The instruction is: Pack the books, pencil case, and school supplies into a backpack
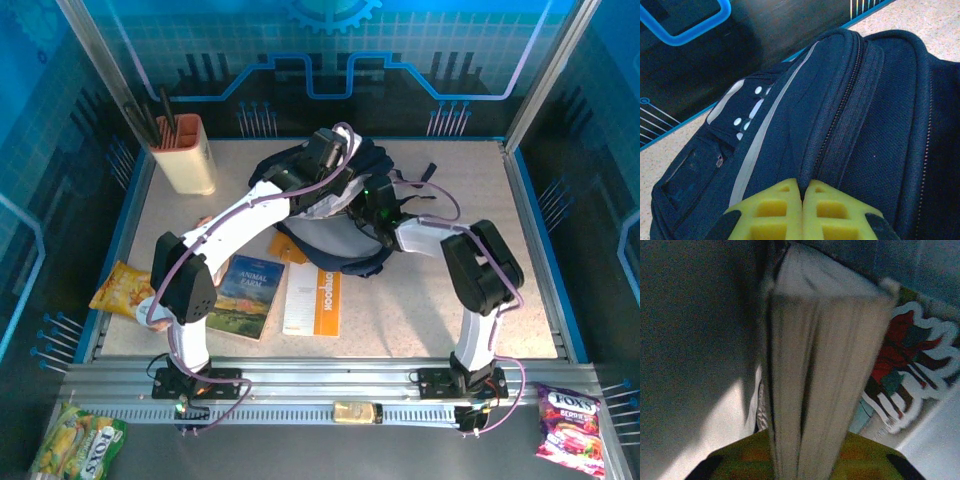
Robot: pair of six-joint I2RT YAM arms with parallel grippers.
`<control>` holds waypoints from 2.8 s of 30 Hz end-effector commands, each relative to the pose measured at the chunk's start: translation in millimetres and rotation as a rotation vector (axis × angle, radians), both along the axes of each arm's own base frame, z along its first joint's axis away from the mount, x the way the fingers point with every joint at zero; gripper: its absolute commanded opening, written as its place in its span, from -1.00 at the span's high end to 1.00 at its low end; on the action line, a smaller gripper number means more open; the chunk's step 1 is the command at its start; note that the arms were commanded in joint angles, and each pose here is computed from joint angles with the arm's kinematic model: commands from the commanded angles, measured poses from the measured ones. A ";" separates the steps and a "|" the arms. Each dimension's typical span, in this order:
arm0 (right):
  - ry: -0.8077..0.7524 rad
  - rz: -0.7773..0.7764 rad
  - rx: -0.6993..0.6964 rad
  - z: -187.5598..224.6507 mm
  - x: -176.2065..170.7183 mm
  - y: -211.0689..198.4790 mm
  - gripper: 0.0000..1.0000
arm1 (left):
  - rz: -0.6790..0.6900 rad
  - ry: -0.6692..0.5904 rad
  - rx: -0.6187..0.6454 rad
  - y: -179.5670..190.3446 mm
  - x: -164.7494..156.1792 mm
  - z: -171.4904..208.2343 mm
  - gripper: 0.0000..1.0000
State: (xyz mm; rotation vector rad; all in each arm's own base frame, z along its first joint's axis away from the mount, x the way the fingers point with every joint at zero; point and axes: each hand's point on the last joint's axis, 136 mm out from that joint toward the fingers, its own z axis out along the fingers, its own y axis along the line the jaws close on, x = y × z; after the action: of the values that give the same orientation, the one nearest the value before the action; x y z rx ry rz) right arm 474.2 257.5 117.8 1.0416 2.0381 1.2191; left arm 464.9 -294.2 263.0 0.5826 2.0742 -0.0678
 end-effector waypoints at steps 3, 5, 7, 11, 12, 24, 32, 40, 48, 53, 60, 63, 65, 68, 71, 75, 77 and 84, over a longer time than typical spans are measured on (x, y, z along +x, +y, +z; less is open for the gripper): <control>-0.044 0.201 0.131 9.2 9.1 51.5 0.30 | 0.013 -0.164 -0.163 0.7 0.7 76.6 1.00; -0.041 0.207 0.140 5.6 2.7 50.1 0.13 | 0.023 -0.153 -0.165 2.6 2.0 73.3 1.00; -0.050 0.202 0.129 7.3 -4.8 41.1 -0.04 | 0.033 -0.145 -0.171 5.1 3.2 70.5 1.00; -0.043 0.190 0.091 12.7 -24.3 16.0 -0.26 | 0.049 -0.128 -0.188 10.6 6.7 66.2 1.00; -0.042 0.186 0.084 14.3 -29.6 9.0 -0.29 | 0.053 -0.121 -0.188 11.5 7.6 63.2 1.00; -0.099 0.131 -0.125 33.1 -91.1 -96.7 -0.46 | 0.016 0.078 -0.258 9.1 -0.2 0.7 1.00; -0.121 0.035 -0.423 65.1 -110.2 -175.6 -0.65 | -0.017 0.298 -0.280 0.0 -17.9 -59.0 0.13; -0.182 0.186 -0.572 92.8 -87.5 -166.6 -0.66 | 0.224 0.450 -0.627 58.3 -11.4 -75.9 -0.71; -0.071 0.424 -0.651 52.7 -60.2 -121.0 -0.66 | 0.646 0.549 -0.783 151.0 -14.5 -130.3 -0.79; 0.029 0.476 -0.661 14.5 -54.4 -105.7 -0.62 | 0.759 0.607 -0.855 173.8 -13.4 -157.1 -0.81; 0.106 0.509 -0.610 -19.4 -60.0 -99.3 -0.57 | 0.752 0.670 -0.801 170.3 -0.2 -177.7 -0.83; 0.134 0.495 -0.616 -27.2 -63.6 -104.7 -0.57 | 0.753 0.709 -0.787 165.2 4.7 -181.7 -0.81; 0.154 0.484 -0.618 -32.9 -66.1 -109.1 -0.56 | 0.716 0.701 -0.806 156.6 10.5 -177.2 -0.79; 0.185 0.452 -0.619 -39.9 -70.5 -119.2 -0.54 | 0.643 0.693 -0.834 140.1 19.2 -166.3 -0.74; 0.208 0.404 -0.595 -43.0 -75.9 -132.5 -0.50 | 0.536 0.697 -0.857 112.5 25.2 -154.3 -0.70; 0.176 0.324 -0.548 -37.4 -82.3 -152.3 -0.49 | 0.443 0.742 -0.848 72.6 25.9 -150.8 -0.65; 0.178 0.287 -0.545 -36.0 -85.6 -166.1 -0.48 | 0.404 0.763 -0.841 52.8 25.4 -152.8 -0.64; 0.216 0.215 -0.597 -33.2 -100.0 -201.8 -0.48 | 0.336 0.815 -0.806 7.4 33.8 -166.1 -0.64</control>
State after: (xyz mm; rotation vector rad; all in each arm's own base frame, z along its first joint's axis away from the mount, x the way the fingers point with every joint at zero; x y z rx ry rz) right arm 378.9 58.2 75.3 0.7055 2.5236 0.5327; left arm 504.4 -255.3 90.7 -0.4755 2.5667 -0.9202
